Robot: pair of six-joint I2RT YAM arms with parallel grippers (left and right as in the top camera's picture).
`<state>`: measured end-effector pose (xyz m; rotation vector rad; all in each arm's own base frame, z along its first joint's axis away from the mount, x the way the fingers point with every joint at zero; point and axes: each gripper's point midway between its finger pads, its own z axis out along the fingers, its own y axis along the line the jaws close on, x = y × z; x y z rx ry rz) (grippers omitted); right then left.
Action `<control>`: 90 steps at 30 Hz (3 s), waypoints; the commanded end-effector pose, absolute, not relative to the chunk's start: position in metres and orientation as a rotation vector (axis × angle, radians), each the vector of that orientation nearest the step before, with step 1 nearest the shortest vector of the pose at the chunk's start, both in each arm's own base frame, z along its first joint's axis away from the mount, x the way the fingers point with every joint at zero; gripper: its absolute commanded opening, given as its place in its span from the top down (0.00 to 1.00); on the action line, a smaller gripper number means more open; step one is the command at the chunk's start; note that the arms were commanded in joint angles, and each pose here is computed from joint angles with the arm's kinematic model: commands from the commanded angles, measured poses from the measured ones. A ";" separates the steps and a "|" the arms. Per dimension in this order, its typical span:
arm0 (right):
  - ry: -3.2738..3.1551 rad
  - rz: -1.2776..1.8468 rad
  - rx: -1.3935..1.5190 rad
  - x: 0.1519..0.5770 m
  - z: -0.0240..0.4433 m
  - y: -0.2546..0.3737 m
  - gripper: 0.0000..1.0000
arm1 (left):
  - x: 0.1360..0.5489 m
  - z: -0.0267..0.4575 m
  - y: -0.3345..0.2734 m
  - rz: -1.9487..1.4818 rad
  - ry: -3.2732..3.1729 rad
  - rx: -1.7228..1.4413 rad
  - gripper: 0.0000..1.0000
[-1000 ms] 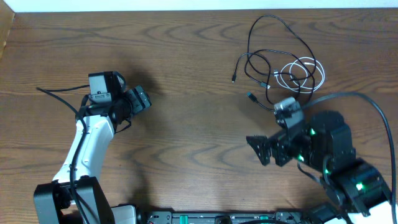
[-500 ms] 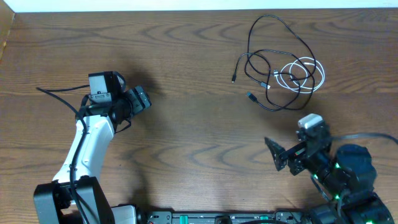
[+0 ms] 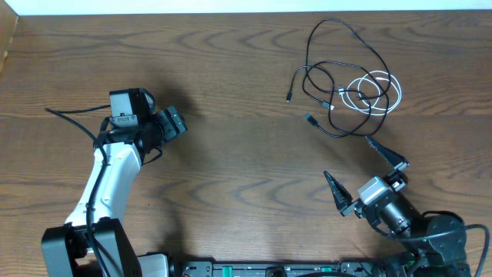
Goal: Untangle cables
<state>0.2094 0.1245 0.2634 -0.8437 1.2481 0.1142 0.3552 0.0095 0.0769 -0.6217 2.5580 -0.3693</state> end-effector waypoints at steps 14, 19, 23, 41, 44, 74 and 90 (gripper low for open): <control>1.208 -0.008 -0.803 0.214 0.213 0.104 0.01 | 0.356 0.074 0.009 -0.358 2.571 -0.606 0.09; 1.274 0.007 -0.788 0.219 0.193 0.101 0.01 | 0.356 0.074 0.009 -0.357 2.571 -0.606 0.08; 1.419 0.011 -0.764 0.225 0.165 0.093 0.01 | 0.356 0.074 0.009 -0.357 2.570 -0.606 0.08; 1.464 0.018 -0.684 0.229 0.164 0.082 0.01 | 0.356 0.074 0.009 -0.358 2.571 -0.606 0.09; 1.464 0.018 -0.684 0.229 0.164 0.082 0.01 | 0.356 0.074 0.009 -0.358 2.570 -0.606 0.09; 1.464 0.018 -0.684 0.229 0.164 0.082 0.01 | 0.356 0.074 0.009 -0.357 2.571 -0.606 0.08; 1.464 0.018 -0.684 0.229 0.164 0.082 0.01 | 0.356 0.074 0.009 -0.357 2.570 -0.606 0.08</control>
